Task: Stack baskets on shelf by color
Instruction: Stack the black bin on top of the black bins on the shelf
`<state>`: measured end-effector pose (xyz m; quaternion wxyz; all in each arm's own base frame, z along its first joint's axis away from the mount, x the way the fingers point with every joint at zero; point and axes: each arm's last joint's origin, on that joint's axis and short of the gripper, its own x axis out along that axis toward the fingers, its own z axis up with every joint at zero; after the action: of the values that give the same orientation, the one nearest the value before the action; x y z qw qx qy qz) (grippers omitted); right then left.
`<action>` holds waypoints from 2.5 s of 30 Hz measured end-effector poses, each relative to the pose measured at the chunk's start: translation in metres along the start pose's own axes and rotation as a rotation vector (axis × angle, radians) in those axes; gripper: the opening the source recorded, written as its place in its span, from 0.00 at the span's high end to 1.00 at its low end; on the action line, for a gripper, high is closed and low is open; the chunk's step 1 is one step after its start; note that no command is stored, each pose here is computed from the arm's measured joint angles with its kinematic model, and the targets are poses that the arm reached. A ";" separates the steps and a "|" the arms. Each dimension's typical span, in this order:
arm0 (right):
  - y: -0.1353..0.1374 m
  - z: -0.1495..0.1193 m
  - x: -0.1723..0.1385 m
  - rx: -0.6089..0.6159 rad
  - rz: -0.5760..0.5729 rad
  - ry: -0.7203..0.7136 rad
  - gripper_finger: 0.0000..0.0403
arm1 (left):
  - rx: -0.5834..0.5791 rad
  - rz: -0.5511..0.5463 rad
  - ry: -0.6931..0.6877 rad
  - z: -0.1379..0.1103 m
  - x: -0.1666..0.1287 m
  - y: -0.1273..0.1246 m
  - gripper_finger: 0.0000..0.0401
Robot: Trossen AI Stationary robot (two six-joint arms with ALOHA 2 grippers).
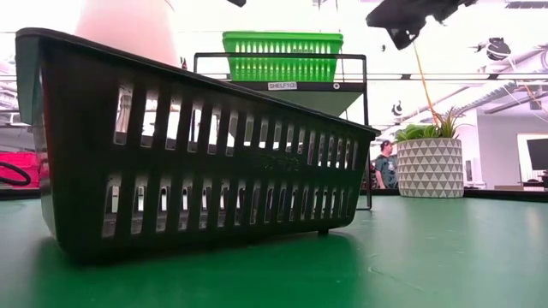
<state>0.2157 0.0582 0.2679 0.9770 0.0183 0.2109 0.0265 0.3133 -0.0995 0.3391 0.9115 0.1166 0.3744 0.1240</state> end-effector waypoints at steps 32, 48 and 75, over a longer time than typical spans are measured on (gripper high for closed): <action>0.105 -0.031 0.129 -0.207 0.263 0.289 0.67 | -0.126 0.103 0.002 -0.064 -0.019 -0.032 0.71; 0.110 -0.052 0.151 -0.268 0.312 0.290 0.61 | -0.136 0.053 -0.046 -0.075 -0.025 -0.041 0.71; 0.110 -0.041 0.143 -0.310 0.325 0.255 0.97 | -0.144 0.045 -0.043 -0.075 -0.025 -0.041 0.71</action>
<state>0.3245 0.1776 0.1767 0.9165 -0.1015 0.3202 0.2172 0.2481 -0.1369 0.2912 0.9222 0.0619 0.3424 0.1687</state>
